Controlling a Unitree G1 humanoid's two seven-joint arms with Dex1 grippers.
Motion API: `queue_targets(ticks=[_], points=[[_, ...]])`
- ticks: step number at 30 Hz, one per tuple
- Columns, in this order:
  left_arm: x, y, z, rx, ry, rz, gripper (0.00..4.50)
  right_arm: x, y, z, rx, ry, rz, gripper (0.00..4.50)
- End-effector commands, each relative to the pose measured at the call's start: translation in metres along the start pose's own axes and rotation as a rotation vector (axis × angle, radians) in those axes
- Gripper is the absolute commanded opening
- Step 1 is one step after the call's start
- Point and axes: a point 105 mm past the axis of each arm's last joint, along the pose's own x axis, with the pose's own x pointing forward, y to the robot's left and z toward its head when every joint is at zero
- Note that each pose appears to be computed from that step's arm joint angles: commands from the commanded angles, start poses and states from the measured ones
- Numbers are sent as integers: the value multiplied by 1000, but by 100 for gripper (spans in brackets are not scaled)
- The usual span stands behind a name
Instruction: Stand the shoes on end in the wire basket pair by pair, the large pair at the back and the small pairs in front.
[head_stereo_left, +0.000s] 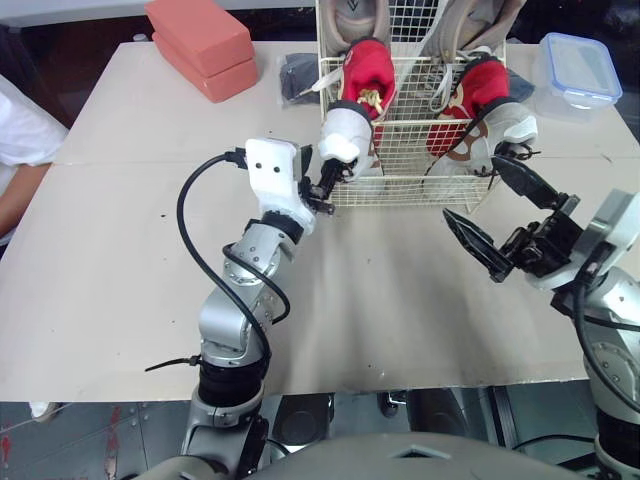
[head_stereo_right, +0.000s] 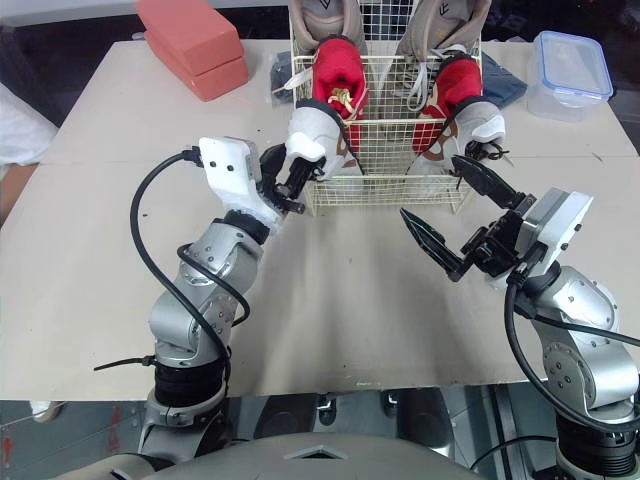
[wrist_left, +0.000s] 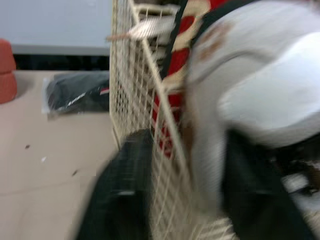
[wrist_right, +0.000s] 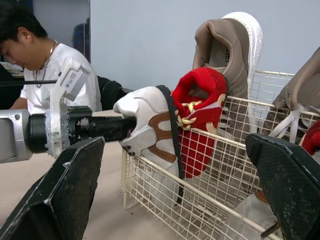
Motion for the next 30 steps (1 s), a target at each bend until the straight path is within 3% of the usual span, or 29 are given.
queue_targets(ticks=[1, 2, 3, 10, 13, 18, 23, 30], points=[[-8, 3, 3, 11, -7, -19, 386, -3, 1, 6, -28, -24, 7, 450], [-9, 4, 3, 10, -7, -25, 440, -4, 1, 5, -28, -23, 7, 450], [-12, 3, 4, -3, -11, -42, 448, -5, 0, 5, -28, -21, 6, 450], [-47, 19, -10, -46, 46, -178, 448, -33, -9, -11, -41, 85, -6, 450], [-68, 26, -14, -12, 42, -293, 448, -53, -17, -27, -61, 189, 0, 450], [-96, 37, -31, 74, 141, -389, 448, -87, -21, -57, -53, 393, 60, 450], [-113, 38, -48, 133, 237, -391, 448, -115, -26, -79, -6, 488, 90, 450], [-127, 47, -58, 103, 287, -337, 448, -124, -43, -91, 18, 508, 90, 450]])
